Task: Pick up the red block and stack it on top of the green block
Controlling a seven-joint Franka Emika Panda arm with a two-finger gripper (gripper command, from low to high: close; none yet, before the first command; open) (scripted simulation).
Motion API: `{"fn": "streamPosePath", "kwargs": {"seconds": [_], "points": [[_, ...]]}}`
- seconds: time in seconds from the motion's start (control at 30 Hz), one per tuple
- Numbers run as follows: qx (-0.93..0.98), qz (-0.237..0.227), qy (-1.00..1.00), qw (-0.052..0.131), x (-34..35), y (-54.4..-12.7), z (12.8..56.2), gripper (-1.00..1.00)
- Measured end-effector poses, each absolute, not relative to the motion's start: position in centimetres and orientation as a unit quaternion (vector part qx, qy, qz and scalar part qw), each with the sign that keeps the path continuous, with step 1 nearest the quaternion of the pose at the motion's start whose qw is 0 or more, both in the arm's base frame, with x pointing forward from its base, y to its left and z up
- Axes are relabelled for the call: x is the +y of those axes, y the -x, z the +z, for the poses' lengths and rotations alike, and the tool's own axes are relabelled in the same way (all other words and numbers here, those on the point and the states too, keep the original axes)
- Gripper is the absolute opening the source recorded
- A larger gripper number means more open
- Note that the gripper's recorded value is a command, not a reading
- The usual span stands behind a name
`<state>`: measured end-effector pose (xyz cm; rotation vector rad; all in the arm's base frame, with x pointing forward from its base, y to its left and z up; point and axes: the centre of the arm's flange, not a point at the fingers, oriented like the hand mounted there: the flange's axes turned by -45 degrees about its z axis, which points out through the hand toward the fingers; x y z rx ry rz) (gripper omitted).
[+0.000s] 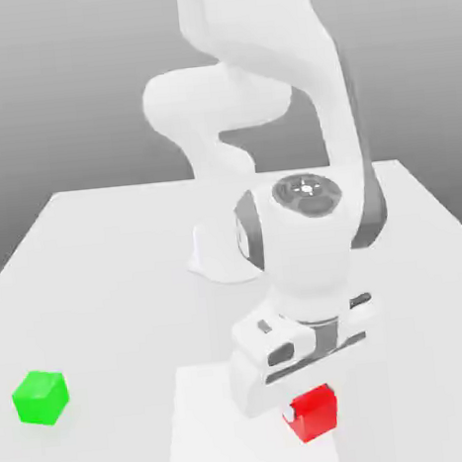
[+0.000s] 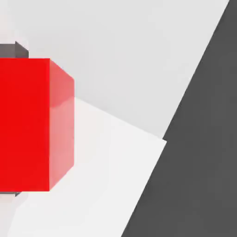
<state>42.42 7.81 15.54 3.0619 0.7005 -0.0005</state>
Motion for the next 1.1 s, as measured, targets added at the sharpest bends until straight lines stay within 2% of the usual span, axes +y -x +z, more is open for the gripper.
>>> {"fn": "streamPosePath", "kwargs": {"seconds": [0.17, 0.27, 0.37, 0.53, 0.73, 0.77, 0.97, 1.1], "points": [[0.217, 0.000, -0.976, 0.001, 6.9, -42.6, 20.6, -1.00], [0.167, -0.001, -0.986, 0.002, -1.1, -43.4, 21.7, -1.00], [0.103, -0.002, -0.995, 0.003, -10.6, -42.5, 22.6, -1.00], [-0.011, -0.001, -1.000, 0.000, -27.3, -35.5, 24.3, -1.00], [-0.008, 0.000, -1.000, -0.001, -28.7, -34.7, 18.9, -1.00], [-0.008, 0.000, -1.000, -0.001, -28.7, -34.6, 18.3, 1.00], [-0.009, 0.000, -1.000, 0.000, -28.7, -34.6, 18.0, 1.00], [-0.007, 0.001, -1.000, 0.000, -28.8, -34.8, 21.5, 1.00]]}}
